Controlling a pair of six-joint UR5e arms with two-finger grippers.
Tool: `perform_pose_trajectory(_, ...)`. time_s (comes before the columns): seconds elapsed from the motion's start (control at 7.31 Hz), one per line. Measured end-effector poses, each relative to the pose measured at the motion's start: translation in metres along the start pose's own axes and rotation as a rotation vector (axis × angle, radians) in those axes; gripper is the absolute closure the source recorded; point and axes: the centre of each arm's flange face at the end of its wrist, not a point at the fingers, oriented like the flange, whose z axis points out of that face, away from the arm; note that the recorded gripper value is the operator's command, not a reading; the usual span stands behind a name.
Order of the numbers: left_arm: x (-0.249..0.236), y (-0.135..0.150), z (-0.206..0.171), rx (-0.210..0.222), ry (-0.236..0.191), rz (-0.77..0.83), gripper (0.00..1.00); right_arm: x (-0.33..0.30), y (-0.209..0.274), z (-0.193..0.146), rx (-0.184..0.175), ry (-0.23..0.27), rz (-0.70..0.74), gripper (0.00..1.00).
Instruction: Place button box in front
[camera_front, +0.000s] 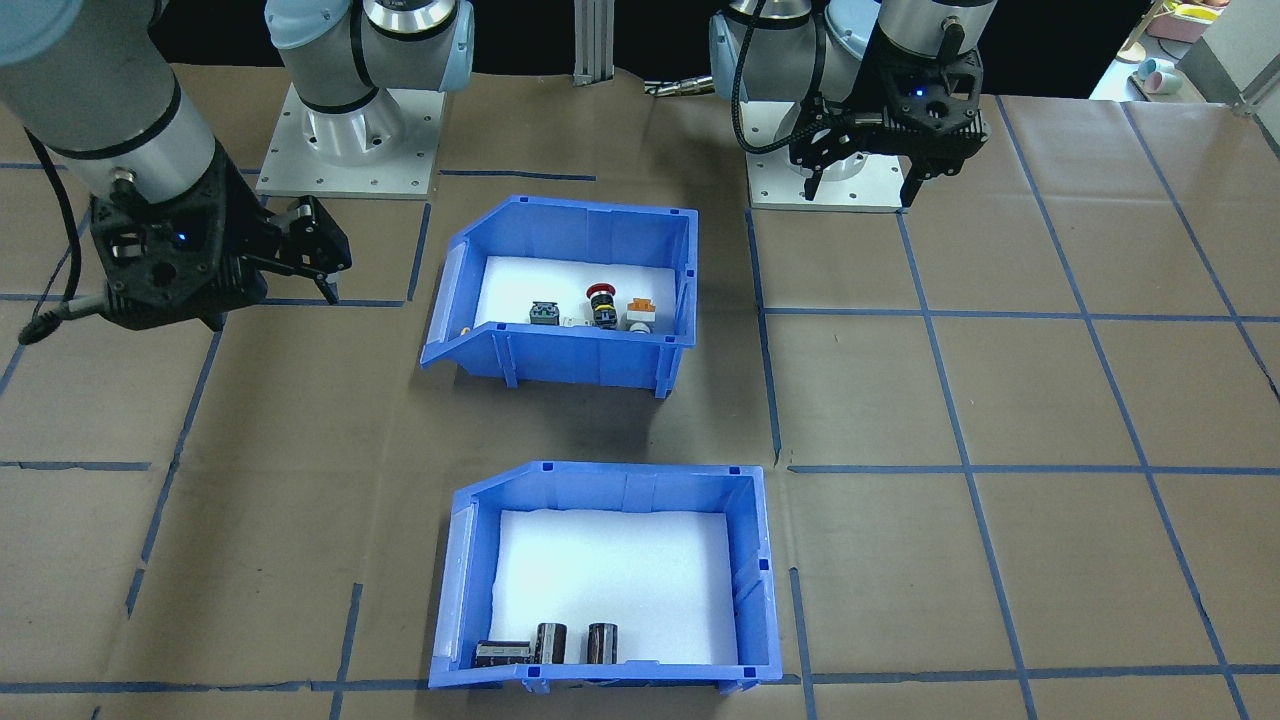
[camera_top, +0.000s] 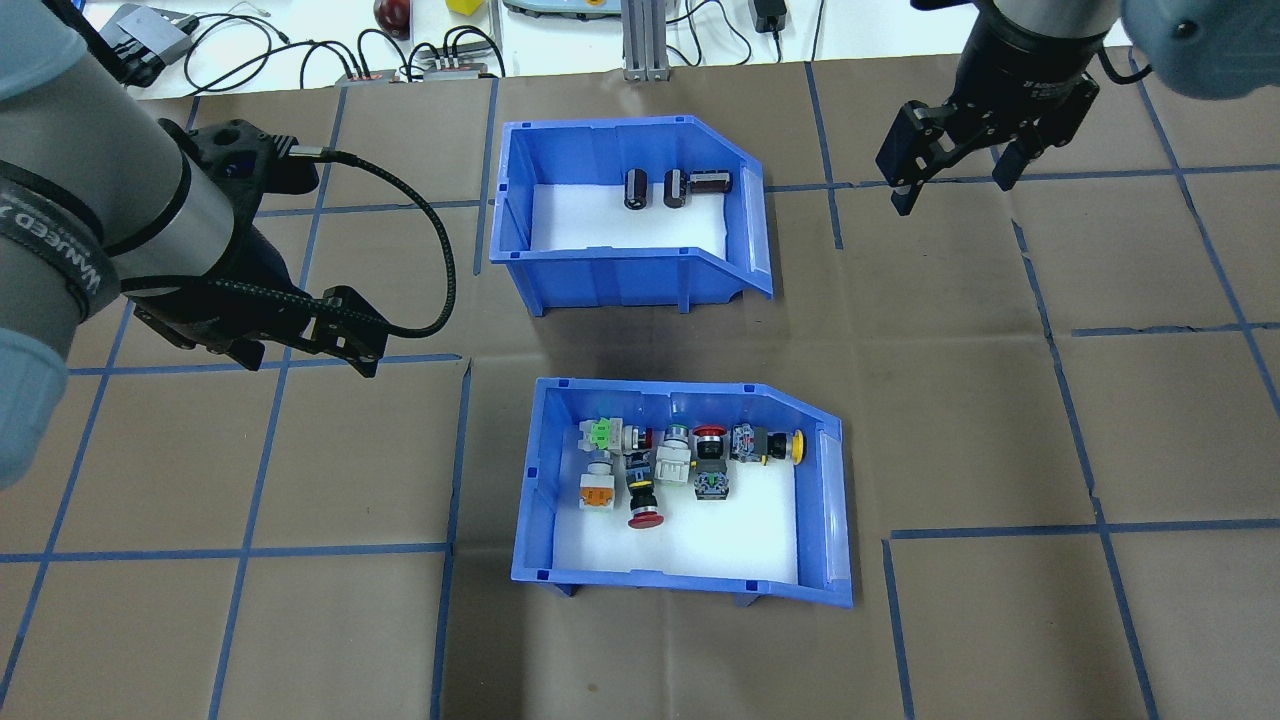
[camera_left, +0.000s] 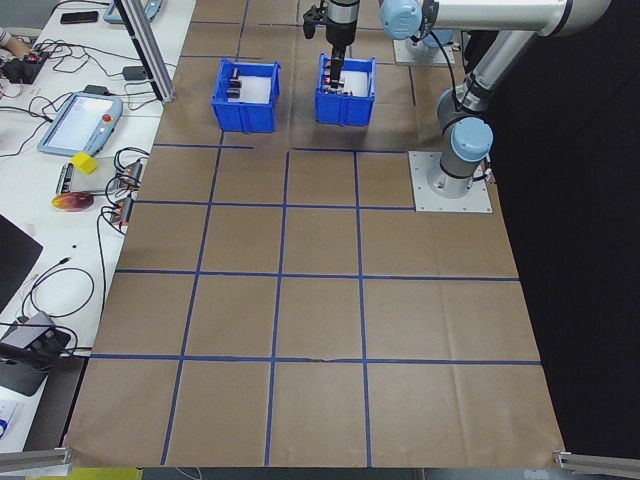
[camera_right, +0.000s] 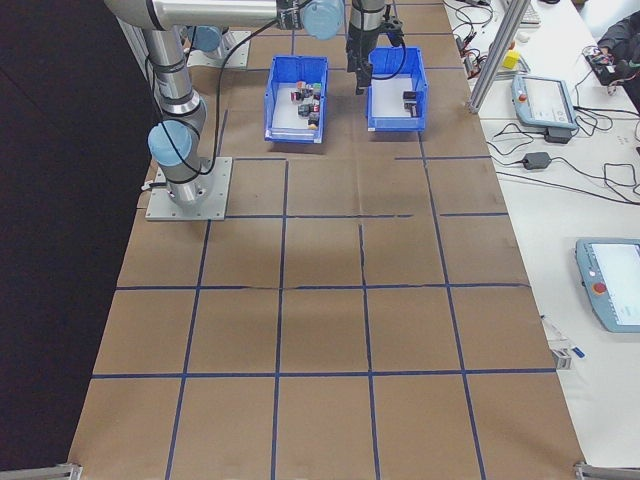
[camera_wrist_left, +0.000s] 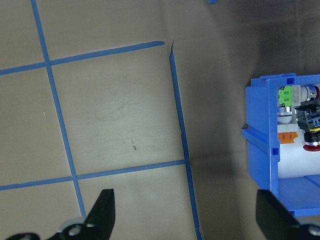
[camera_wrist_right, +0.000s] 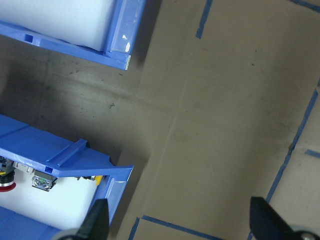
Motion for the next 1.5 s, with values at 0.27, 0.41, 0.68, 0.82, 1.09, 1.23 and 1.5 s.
perform_pose_trajectory(0.27, 0.004, 0.012, 0.0, 0.016, 0.001, -0.247, 0.01, -0.023, -0.047, 0.013, 0.004, 0.014, -0.235, 0.0)
perform_pose_trajectory(0.41, 0.007, 0.025, -0.001, -0.004, 0.002, -0.406, 0.01, -0.048, -0.075, 0.022, 0.001, 0.02, -0.357, 0.0)
perform_pose_trajectory(0.68, 0.019, 0.06, 0.006, -0.076, -0.006, -0.747, 0.01, -0.111, -0.12, 0.035, 0.006, 0.034, -0.624, 0.0)
perform_pose_trajectory(0.82, 0.036, 0.076, 0.011, -0.1, -0.011, -0.915, 0.01, -0.15, -0.135, 0.046, 0.005, 0.038, -0.759, 0.0)
perform_pose_trajectory(1.09, 0.075, 0.106, 0.034, -0.147, -0.055, -1.196, 0.02, -0.2, -0.151, 0.069, 0.003, 0.036, -0.937, 0.0)
perform_pose_trajectory(1.23, 0.09, 0.118, 0.048, -0.183, -0.056, -1.279, 0.02, -0.216, -0.155, 0.08, -0.004, 0.028, -1.012, 0.0)
perform_pose_trajectory(1.5, 0.108, 0.131, 0.069, -0.264, -0.023, -1.416, 0.02, -0.251, -0.157, 0.109, -0.04, 0.015, -1.153, 0.0)
